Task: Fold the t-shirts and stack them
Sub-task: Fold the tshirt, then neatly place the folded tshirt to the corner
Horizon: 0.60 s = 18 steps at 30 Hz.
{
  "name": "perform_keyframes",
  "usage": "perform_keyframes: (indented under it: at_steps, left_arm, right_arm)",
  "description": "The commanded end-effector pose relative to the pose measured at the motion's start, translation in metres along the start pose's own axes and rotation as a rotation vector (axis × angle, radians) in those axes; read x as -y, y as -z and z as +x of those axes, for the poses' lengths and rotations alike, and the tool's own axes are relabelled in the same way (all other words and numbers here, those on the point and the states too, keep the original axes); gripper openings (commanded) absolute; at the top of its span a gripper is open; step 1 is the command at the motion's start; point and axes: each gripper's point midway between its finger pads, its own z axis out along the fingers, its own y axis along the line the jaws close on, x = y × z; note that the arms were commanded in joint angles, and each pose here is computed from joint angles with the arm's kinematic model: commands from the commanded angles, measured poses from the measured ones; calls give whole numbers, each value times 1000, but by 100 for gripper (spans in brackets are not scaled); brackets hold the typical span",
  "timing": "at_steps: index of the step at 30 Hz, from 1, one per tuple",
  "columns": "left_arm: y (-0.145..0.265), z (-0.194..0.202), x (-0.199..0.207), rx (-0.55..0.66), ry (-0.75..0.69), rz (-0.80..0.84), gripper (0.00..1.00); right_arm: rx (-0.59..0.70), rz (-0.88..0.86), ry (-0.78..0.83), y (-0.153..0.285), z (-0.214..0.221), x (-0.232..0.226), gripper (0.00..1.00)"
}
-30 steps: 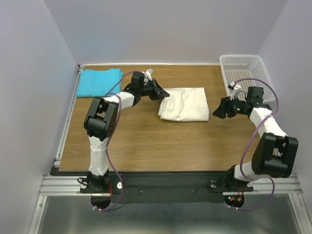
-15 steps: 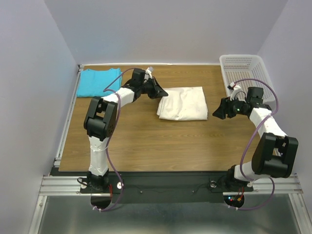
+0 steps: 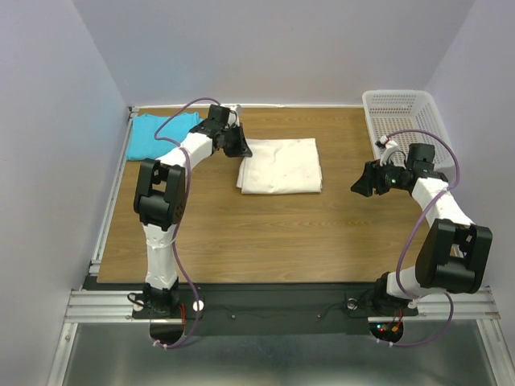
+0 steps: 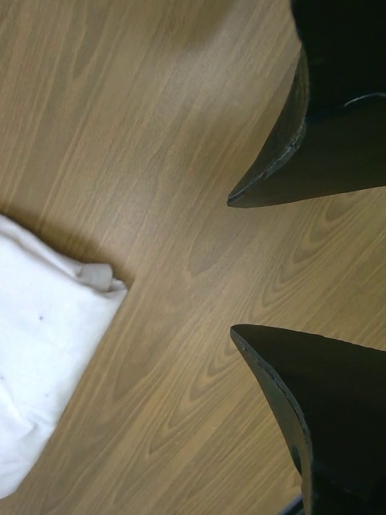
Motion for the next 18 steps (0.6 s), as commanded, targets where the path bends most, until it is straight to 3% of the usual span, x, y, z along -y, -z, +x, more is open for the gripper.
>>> perform_keyframes:
  at_steps: [1,18]
  left_arm:
    - [35,-42,-15,98,-126,-104,0]
    - [96,-103,-102,224,-307,-577,0]
  right_arm:
    - [28,-11,26,1,-7,0,66]
    - [18,-19,7,-2,-4,2,66]
